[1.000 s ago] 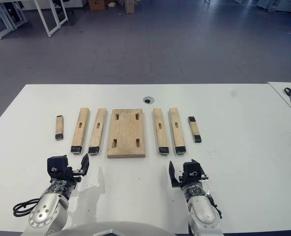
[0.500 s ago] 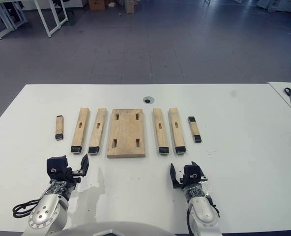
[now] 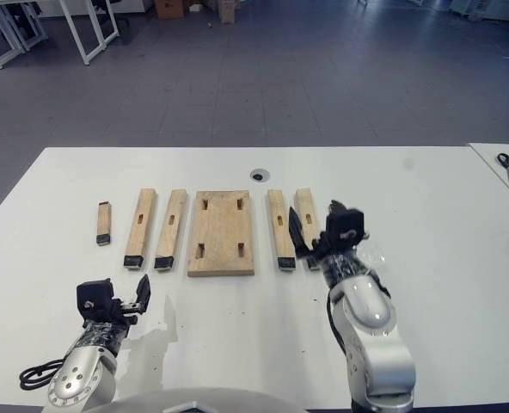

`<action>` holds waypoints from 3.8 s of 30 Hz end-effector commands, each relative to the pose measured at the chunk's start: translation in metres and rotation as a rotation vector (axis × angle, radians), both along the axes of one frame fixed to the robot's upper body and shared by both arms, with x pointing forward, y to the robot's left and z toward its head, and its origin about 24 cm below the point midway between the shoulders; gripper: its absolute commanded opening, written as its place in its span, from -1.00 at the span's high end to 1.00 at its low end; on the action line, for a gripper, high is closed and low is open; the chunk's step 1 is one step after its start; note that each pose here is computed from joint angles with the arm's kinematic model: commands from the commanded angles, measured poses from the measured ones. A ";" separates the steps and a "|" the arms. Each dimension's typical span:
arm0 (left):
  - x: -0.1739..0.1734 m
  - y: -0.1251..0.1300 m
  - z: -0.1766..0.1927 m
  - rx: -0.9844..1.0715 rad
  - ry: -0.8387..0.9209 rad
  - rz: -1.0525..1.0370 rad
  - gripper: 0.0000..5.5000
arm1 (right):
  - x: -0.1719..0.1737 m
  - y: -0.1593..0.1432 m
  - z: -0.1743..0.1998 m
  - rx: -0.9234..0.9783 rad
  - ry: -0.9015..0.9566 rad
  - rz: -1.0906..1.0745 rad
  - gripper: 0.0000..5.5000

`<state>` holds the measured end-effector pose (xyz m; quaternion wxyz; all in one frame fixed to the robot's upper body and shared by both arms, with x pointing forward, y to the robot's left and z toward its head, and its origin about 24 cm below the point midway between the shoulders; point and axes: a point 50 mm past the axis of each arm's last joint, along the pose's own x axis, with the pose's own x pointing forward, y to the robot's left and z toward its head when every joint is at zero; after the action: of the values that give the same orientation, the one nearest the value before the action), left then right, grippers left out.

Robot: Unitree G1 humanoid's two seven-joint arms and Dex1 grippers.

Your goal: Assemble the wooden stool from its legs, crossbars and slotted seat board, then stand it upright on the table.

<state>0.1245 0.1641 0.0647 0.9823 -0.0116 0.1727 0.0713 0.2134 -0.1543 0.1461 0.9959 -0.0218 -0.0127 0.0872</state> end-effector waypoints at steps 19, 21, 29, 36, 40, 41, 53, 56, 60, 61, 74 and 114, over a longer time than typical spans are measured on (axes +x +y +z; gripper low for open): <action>-0.008 0.000 0.006 -0.006 0.002 0.008 -0.40 | 0.073 -0.103 -0.068 -0.005 0.457 -0.075 -0.52; -0.007 0.000 0.000 -0.006 0.009 0.005 -0.40 | 0.069 -0.106 -0.081 -0.012 0.490 -0.081 -0.52; 0.001 -0.003 -0.014 -0.007 0.009 -0.004 -0.40 | 0.052 -0.115 -0.126 -0.058 0.590 -0.117 -0.52; 0.000 -0.002 -0.015 -0.005 0.004 -0.013 -0.41 | 0.054 -0.110 -0.151 -0.132 0.633 -0.080 -0.04; 0.000 -0.002 -0.014 -0.001 0.000 -0.017 -0.41 | 0.048 -0.118 -0.163 -0.102 0.663 -0.126 0.25; 0.001 -0.002 -0.013 0.000 0.000 -0.016 -0.41 | 0.047 -0.119 -0.165 -0.094 0.670 -0.136 0.32; 0.034 0.015 0.004 -0.008 -0.110 -0.124 -0.41 | 0.057 -0.127 -0.135 -0.098 0.522 -0.196 0.54; 0.084 0.029 0.052 -0.015 -0.301 -0.253 -0.41 | 0.072 -0.142 -0.089 -0.154 0.342 -0.272 0.54; 0.128 0.025 0.080 -0.392 -0.284 -0.420 -0.41 | 0.089 -0.104 -0.041 -0.137 0.117 -0.144 0.54; 0.134 0.020 0.079 -0.470 -0.241 -0.480 -0.41 | 0.090 -0.088 -0.034 -0.132 0.077 -0.083 0.54; 0.166 -0.003 0.073 -1.113 -0.046 -0.724 -0.41 | 0.059 0.048 -0.030 -0.076 -0.093 0.508 0.54; 0.173 -0.019 0.058 -1.175 0.045 -0.730 0.84 | 0.029 0.092 -0.041 0.039 -0.034 0.730 0.31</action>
<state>0.2982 0.1484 0.1207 0.7708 -0.4870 0.1952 -0.3614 0.2463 -0.0659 0.1018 0.9084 -0.0109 -0.0378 0.4162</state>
